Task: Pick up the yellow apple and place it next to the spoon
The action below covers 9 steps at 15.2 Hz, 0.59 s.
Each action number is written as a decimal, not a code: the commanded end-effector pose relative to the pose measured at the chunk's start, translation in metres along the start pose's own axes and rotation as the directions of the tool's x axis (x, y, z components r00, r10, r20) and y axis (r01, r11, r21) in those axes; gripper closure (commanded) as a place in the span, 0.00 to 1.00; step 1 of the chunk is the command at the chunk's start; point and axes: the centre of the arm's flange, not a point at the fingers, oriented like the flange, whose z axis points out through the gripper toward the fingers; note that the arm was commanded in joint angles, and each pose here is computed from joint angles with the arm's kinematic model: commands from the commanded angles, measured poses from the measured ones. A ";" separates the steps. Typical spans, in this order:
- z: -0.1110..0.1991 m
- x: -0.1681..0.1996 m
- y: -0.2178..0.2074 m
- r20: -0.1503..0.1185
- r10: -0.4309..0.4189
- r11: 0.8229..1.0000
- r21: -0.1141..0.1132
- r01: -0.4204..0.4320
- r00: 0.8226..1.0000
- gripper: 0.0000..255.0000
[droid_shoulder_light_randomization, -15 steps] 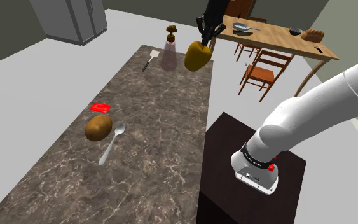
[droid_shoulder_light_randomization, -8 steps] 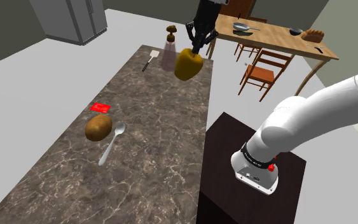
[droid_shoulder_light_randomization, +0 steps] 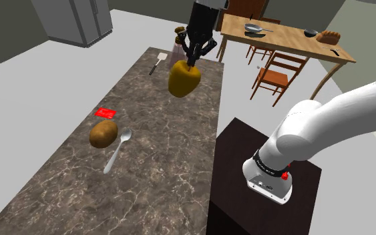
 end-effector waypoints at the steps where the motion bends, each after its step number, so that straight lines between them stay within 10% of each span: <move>1: 0.005 -0.021 -0.017 0.000 0.001 1.000 0.000 -0.001 1.000 1.00; 9: 0.028 -0.097 -0.087 0.000 0.001 1.000 0.000 -0.001 1.000 1.00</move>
